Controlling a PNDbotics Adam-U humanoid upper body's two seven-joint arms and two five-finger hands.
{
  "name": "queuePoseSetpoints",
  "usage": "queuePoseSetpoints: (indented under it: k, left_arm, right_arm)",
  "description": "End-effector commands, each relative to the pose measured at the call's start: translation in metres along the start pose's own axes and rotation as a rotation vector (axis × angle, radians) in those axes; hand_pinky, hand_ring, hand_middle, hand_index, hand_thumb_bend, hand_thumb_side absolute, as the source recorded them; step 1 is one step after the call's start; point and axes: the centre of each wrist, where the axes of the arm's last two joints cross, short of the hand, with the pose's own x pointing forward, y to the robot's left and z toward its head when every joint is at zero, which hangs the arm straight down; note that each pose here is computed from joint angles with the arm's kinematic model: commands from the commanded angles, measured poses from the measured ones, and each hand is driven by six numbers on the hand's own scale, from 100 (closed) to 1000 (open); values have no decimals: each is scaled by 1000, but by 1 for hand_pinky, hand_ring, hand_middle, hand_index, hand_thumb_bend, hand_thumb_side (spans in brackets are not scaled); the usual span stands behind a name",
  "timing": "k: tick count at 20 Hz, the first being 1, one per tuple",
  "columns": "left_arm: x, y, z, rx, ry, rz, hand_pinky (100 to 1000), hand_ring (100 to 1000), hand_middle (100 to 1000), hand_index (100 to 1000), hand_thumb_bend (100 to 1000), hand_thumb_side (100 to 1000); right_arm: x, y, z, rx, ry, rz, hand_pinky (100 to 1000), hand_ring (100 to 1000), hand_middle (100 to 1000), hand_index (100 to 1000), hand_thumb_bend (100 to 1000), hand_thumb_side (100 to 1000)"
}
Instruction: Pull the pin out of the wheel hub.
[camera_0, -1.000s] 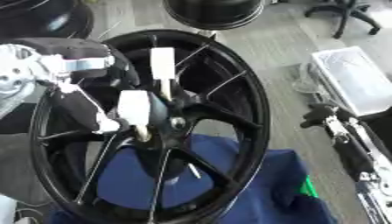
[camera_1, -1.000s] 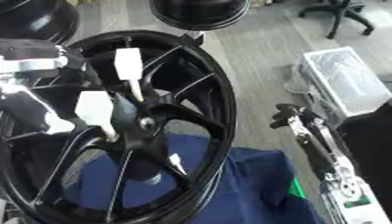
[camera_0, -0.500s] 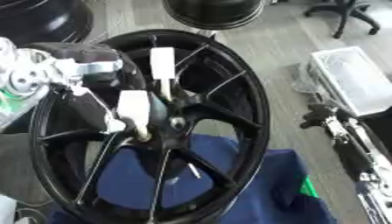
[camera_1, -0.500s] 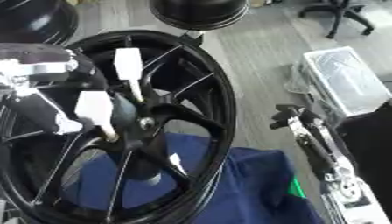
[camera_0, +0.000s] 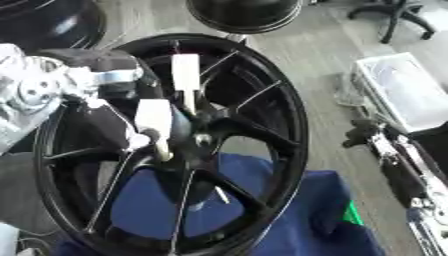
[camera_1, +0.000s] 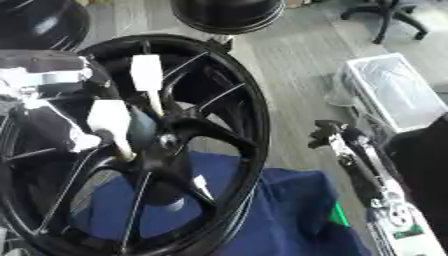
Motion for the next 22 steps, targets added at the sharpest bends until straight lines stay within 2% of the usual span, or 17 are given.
queuePoseSetpoints:
  k: [1,7,10,17,22]
  left_arm:
    - [0,11,13,-17,48,15,805,767,653,403,182,255]
    - [3,22,33,80,38,-9,792,752,634,346,100,250]
    - [4,28,48,141,22,2,789,746,628,343,100,242]
    - [1,45,122,337,-46,88,785,733,621,335,100,244]
    - [-22,40,171,518,2,177,782,723,614,330,100,254]
  right_arm:
    - [6,-4,-2,12,-20,27,974,623,603,753,100,696]
    - [6,-3,-1,14,-13,33,973,623,603,753,100,698]
    - [5,-3,-1,11,-12,34,973,623,603,753,100,698]
    - [5,-4,0,2,-10,38,973,623,604,753,100,696]
    - [5,-5,0,-12,-15,42,973,623,604,754,100,693]
